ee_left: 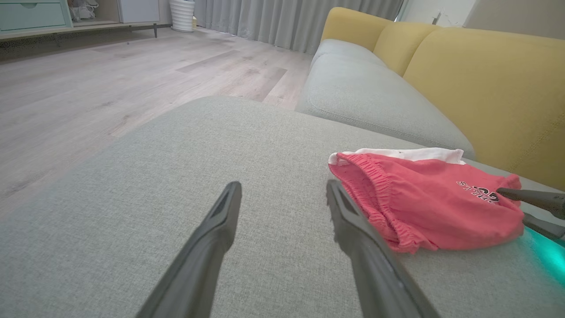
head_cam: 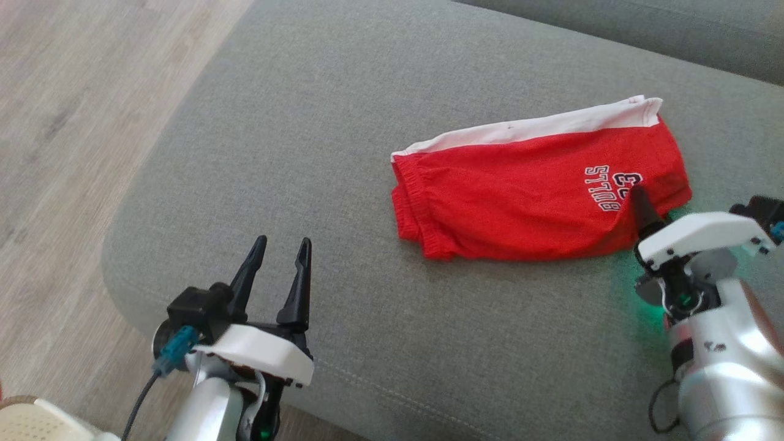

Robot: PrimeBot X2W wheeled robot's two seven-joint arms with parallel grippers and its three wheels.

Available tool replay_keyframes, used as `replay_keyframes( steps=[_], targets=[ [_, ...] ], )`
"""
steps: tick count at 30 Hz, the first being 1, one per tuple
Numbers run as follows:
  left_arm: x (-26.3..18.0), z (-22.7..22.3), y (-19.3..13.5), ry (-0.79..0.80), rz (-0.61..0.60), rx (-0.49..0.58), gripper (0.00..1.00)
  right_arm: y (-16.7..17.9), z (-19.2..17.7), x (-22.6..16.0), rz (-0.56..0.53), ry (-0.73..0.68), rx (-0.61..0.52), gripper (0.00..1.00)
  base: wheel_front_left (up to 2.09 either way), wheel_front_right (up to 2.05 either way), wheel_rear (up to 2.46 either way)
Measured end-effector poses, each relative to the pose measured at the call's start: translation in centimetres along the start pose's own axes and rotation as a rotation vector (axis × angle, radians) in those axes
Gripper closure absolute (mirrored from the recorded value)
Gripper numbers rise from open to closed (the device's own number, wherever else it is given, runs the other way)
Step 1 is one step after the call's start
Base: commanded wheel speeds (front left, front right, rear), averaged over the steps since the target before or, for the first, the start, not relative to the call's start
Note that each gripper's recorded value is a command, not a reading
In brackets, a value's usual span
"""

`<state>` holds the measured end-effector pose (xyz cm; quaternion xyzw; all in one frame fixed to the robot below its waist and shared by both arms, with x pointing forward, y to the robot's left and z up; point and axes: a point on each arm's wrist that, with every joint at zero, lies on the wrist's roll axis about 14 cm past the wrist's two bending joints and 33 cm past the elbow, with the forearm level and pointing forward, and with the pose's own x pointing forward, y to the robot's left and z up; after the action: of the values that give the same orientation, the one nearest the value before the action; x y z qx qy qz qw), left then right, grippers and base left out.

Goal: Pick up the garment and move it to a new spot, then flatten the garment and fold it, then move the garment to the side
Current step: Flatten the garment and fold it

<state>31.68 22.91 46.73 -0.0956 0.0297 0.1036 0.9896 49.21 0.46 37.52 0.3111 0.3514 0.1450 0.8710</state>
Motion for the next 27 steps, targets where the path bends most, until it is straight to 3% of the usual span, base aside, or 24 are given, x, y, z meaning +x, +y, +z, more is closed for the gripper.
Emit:
replay_keyframes(
  steps=[18, 19, 20, 27],
  targets=[
    [1.3, -0.5, -0.5, 0.022, -0.010, -0.011, 0.00, 0.3, 1.7, 2.8, -0.018, -0.005, -0.041, 0.00, 0.00, 0.00, 0.00],
    [1.4, -0.5, -0.5, 0.022, -0.010, -0.013, 0.00, 0.3, 1.8, 2.9, -0.020, -0.005, -0.051, 0.67, 0.00, 0.00, 0.00],
    [1.4, -0.4, -0.5, 0.021, -0.010, -0.013, 0.00, 0.3, 1.9, 3.0, -0.020, -0.003, -0.063, 1.00, 0.00, 0.00, 0.00],
    [1.6, -0.4, -0.6, 0.020, -0.008, -0.021, 0.00, 0.4, 2.3, 2.6, -0.023, -0.019, -0.111, 1.00, 0.00, 0.00, 0.00]
  ],
)
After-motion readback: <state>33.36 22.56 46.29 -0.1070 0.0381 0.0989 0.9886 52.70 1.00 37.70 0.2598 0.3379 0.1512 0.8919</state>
